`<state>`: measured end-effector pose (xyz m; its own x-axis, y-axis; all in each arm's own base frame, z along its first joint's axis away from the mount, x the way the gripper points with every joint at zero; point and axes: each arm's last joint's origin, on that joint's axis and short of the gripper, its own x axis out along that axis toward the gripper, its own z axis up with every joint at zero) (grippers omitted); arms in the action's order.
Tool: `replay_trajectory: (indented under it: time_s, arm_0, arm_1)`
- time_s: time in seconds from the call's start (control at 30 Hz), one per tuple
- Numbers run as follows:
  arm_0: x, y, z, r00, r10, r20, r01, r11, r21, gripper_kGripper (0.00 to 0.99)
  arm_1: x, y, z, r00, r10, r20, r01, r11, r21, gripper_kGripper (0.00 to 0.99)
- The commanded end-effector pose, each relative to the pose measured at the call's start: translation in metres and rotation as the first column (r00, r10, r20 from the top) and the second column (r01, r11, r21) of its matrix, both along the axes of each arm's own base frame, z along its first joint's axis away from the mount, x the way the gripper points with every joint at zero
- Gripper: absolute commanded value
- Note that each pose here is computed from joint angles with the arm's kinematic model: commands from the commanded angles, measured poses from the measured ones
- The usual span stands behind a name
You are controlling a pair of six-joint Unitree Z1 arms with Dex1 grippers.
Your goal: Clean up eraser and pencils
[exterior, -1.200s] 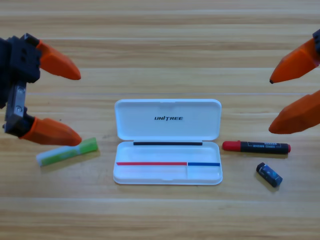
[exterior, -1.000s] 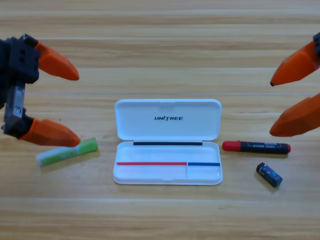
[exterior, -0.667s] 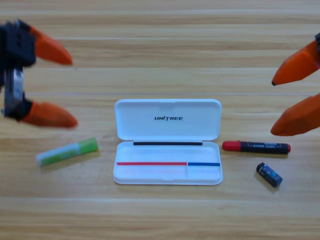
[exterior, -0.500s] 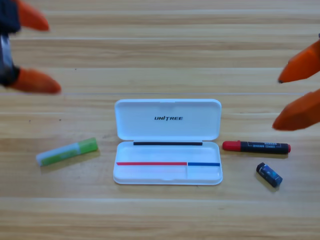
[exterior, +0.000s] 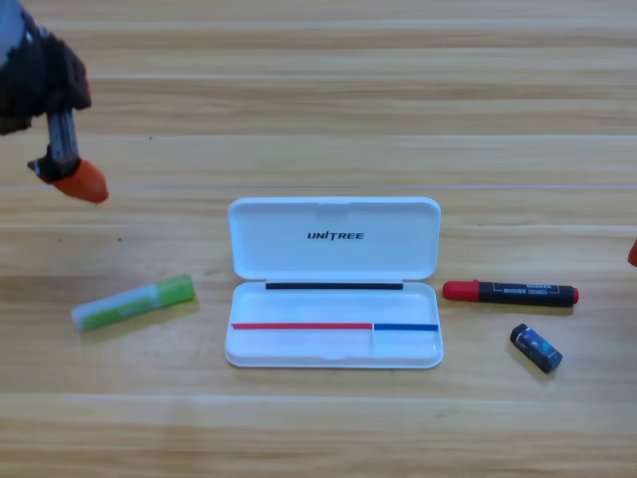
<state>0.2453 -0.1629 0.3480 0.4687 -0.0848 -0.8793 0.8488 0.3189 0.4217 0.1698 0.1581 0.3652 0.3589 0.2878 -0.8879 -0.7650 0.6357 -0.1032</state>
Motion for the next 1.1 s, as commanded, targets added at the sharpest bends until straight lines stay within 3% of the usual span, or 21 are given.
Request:
replay_trajectory:
  time_s: [0.03, 0.2, 0.53, 0.6, 0.87, 1.1]
  arm_0:
    - [0.036, 0.012, -0.054, 0.984, 0.068, -0.166, -0.052, 0.994, 0.095, 0.976]
    - [0.045, 0.012, -0.074, 0.967, 0.070, -0.244, -0.050, 0.995, 0.088, 0.985]
    - [0.049, 0.004, -0.098, 0.931, 0.031, -0.363, -0.022, 0.999, 0.029, 0.982]
    - [0.048, 0.003, -0.099, 0.929, 0.030, -0.369, -0.025, 0.999, 0.020, 0.980]
    - [0.050, 0.003, -0.112, 0.913, 0.047, -0.405, -0.037, 0.999, 0.032, 0.959]
    - [0.048, 0.003, -0.120, 0.907, 0.052, -0.417, -0.039, 0.998, 0.039, 0.957]
  arm_1:
    - [0.019, 0.037, -0.052, 0.985, 0.032, -0.170, -0.056, 0.989, -0.136, 0.988]
    - [0.043, 0.062, -0.081, 0.970, 0.004, -0.245, -0.050, 0.982, -0.182, 0.977]
    - [0.067, 0.086, -0.135, 0.942, -0.044, -0.331, -0.046, 0.965, -0.259, 0.890]
    - [0.070, 0.088, -0.143, 0.938, -0.048, -0.343, -0.048, 0.963, -0.267, 0.834]
    - [0.084, 0.097, -0.172, 0.925, -0.072, -0.374, -0.046, 0.954, -0.297, 0.770]
    - [0.094, 0.102, -0.184, 0.922, -0.083, -0.379, -0.043, 0.949, -0.312, 0.770]
